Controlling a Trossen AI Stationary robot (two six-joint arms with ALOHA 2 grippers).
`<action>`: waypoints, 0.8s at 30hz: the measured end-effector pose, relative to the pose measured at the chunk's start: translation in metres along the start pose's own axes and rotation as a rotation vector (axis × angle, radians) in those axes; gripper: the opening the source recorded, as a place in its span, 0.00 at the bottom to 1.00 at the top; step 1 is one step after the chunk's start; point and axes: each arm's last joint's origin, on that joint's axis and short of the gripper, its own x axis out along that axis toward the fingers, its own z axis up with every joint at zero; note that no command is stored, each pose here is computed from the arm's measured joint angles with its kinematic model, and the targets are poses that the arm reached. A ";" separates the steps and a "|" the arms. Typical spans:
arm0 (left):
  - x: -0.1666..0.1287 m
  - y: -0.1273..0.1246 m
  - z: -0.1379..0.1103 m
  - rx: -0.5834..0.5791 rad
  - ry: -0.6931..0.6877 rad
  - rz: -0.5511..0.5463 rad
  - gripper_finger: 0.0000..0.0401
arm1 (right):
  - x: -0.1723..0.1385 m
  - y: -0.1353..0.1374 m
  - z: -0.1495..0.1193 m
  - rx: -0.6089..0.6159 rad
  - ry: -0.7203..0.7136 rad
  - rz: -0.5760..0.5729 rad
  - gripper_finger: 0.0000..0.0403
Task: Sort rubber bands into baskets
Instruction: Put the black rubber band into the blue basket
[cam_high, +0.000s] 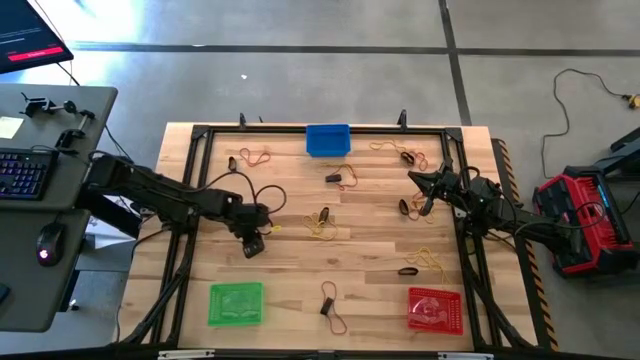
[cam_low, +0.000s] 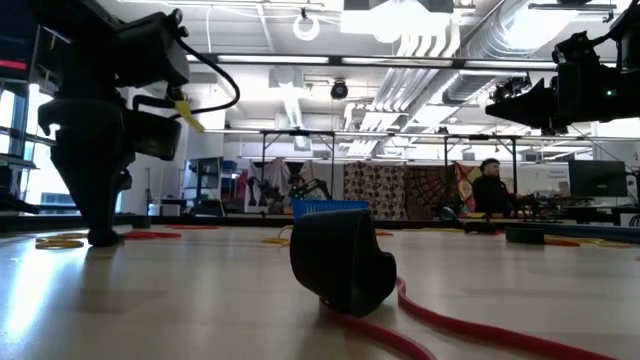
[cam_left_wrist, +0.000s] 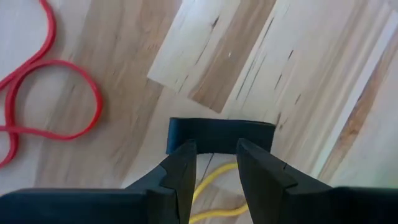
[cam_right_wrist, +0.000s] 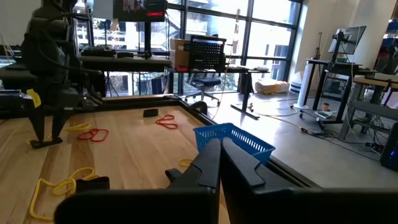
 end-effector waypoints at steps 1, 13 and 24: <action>0.001 0.000 0.000 0.000 0.002 0.002 0.27 | 0.000 0.000 0.000 0.000 0.000 0.000 0.00; -0.004 -0.002 0.003 0.051 -0.034 -0.011 0.02 | 0.000 0.000 0.000 0.000 0.000 0.000 0.00; -0.029 -0.010 0.011 0.079 0.012 0.013 0.21 | 0.000 0.000 0.000 0.000 0.000 0.000 0.00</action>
